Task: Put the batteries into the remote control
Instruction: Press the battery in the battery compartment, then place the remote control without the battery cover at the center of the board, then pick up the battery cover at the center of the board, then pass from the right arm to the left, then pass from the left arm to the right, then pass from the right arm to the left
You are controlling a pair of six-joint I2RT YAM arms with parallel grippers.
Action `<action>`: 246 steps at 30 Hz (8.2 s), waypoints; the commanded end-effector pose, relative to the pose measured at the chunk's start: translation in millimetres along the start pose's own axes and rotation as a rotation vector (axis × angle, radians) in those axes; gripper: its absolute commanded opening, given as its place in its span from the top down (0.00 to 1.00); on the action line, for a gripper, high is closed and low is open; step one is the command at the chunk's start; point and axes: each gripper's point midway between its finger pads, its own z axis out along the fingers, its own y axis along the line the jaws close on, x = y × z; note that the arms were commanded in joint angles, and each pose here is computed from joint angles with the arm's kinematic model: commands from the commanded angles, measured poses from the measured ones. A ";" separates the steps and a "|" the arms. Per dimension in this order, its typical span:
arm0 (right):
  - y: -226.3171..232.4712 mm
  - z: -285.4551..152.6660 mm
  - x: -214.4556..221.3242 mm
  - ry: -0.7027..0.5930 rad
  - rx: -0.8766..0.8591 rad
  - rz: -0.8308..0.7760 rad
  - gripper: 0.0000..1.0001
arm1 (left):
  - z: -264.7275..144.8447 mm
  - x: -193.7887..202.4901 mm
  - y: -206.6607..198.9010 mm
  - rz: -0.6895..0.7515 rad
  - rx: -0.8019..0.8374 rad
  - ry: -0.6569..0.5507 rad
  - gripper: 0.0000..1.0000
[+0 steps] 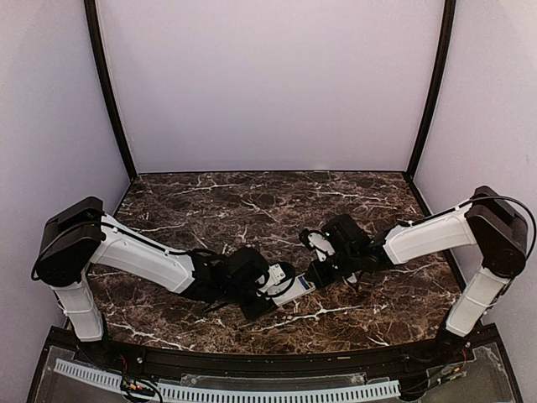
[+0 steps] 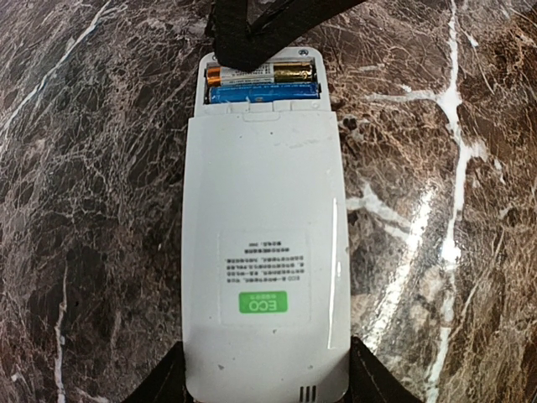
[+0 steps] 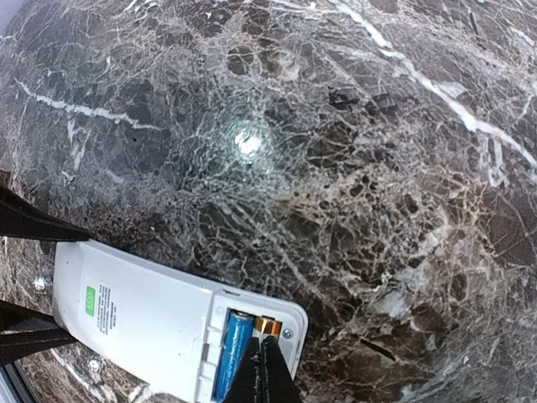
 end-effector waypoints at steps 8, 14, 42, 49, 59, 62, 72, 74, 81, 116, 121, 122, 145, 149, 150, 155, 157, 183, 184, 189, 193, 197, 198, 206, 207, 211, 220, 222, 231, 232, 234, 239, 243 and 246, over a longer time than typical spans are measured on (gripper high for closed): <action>9.6 -32.0 3.3 0.115 0.017 -0.027 1.00 | 15.8 69.6 2.1 0.051 -0.011 0.230 1.00; 18.4 -33.7 -14.5 0.098 -0.019 -0.009 1.00 | 15.6 69.2 2.2 0.051 -0.012 0.230 1.00; -83.3 -77.4 4.6 0.293 0.455 0.269 0.81 | 15.1 67.4 -2.0 0.059 0.014 0.228 0.67; -97.5 -72.1 36.5 0.412 0.501 0.325 0.61 | 9.5 55.9 -1.5 0.066 0.015 0.199 0.23; -85.0 -53.2 48.8 0.438 0.396 0.349 0.73 | -12.3 23.2 1.6 0.067 0.007 0.085 0.09; -82.9 -47.2 55.5 0.448 0.374 0.358 0.77 | -20.4 11.1 2.0 0.062 0.008 0.043 0.09; -78.7 -37.4 72.0 0.492 0.330 0.351 0.99 | -49.6 -14.2 -1.3 0.077 0.044 -0.080 0.09; -76.4 -40.1 68.7 0.491 0.318 0.336 1.00 | -56.0 -16.1 -2.6 0.098 0.053 -0.097 0.09; -29.4 -59.9 31.7 0.409 0.069 0.176 1.00 | -93.3 -38.6 -3.0 0.232 0.055 -0.214 0.11; 199.3 -136.6 4.2 0.381 -0.705 -0.331 1.00 | -173.5 -73.9 -55.6 1.034 0.052 -0.550 0.45; 201.0 -133.5 1.4 0.378 -0.710 -0.332 1.00 | -173.9 -73.9 -59.4 1.048 0.071 -0.559 0.51; 202.0 -132.9 0.3 0.376 -0.712 -0.335 1.00 | -172.7 -73.5 -61.0 1.049 0.082 -0.557 0.53; 201.2 -121.3 -4.3 0.368 -0.699 -0.353 1.00 | -173.5 -78.9 -62.1 0.993 0.101 -0.557 0.99; 193.9 -123.0 -8.4 0.340 -0.635 -0.377 1.00 | -174.5 -82.5 -55.9 0.916 0.081 -0.545 1.00; 189.1 -124.5 -12.7 0.316 -0.597 -0.391 0.97 | -174.6 -83.6 -54.5 0.869 0.085 -0.539 1.00; 174.5 -155.8 -52.0 0.041 -0.441 -0.499 0.75 | -165.6 -83.1 -41.8 0.604 0.100 -0.432 1.00; 168.8 -173.5 -66.8 -0.108 -0.390 -0.562 0.72 | -165.2 -84.8 -40.8 0.508 0.138 -0.403 1.00; 171.8 -180.2 -51.8 -0.274 -0.534 -0.719 0.61 | -208.6 -127.1 -46.8 0.226 0.426 -0.437 1.00; 171.9 -178.7 -50.1 -0.266 -0.540 -0.714 0.63 | -208.9 -127.1 -46.7 0.227 0.425 -0.438 1.00; 172.2 -175.7 -47.9 -0.265 -0.559 -0.690 0.78 | -211.1 -128.4 -46.9 0.234 0.425 -0.451 1.00; 173.7 -180.4 -50.4 -0.273 -0.564 -0.680 0.91 | -214.0 -128.3 -47.6 0.241 0.430 -0.463 1.00; 175.8 -184.4 -52.7 -0.283 -0.577 -0.671 1.00 | -213.5 -127.1 -48.3 0.243 0.434 -0.462 1.00; 177.0 -185.1 -52.8 -0.283 -0.584 -0.668 1.00 | -213.9 -127.7 -49.2 0.243 0.438 -0.464 1.00; 178.7 -201.2 -68.8 -0.330 -0.588 -0.617 1.00 | -223.6 -138.4 -38.5 0.207 0.395 -0.532 0.50; 177.7 -205.5 -73.5 -0.349 -0.586 -0.604 1.00 | -226.0 -140.4 -34.1 0.191 0.372 -0.552 0.36; 173.4 -227.5 -97.2 -0.452 -0.580 -0.532 1.00 | -239.5 -148.1 -18.7 0.140 0.311 -0.639 0.20; 181.7 -316.0 -169.6 -0.971 -0.615 -0.415 1.00 | -299.7 -187.2 4.3 -0.057 0.284 -1.024 0.29; 186.8 -324.5 -175.5 -1.027 -0.641 -0.431 1.00 | -313.9 -200.7 1.0 -0.065 0.331 -1.099 0.34; 198.6 -335.8 -182.3 -1.109 -0.678 -0.485 1.00 | -345.0 -235.4 3.6 -0.175 0.457 -1.323 0.50; 200.1 -335.3 -181.4 -1.106 -0.685 -0.489 1.00 | -342.6 -239.6 3.9 -0.180 0.462 -1.331 0.51; 201.9 -332.4 -180.1 -1.093 -0.690 -0.491 1.00 | -340.9 -243.2 4.7 -0.199 0.478 -1.348 0.54; 201.9 -331.1 -177.0 -1.086 -0.684 -0.498 1.00 | -342.4 -249.7 0.8 -0.190 0.519 -1.376 0.57; 202.4 -327.8 -176.3 -1.075 -0.685 -0.502 1.00 | -347.7 -254.4 0.0 -0.180 0.530 -1.399 0.60; 202.9 -324.5 -175.2 -1.064 -0.688 -0.500 1.00 | -351.7 -255.3 -0.8 -0.171 0.534 -1.417 0.64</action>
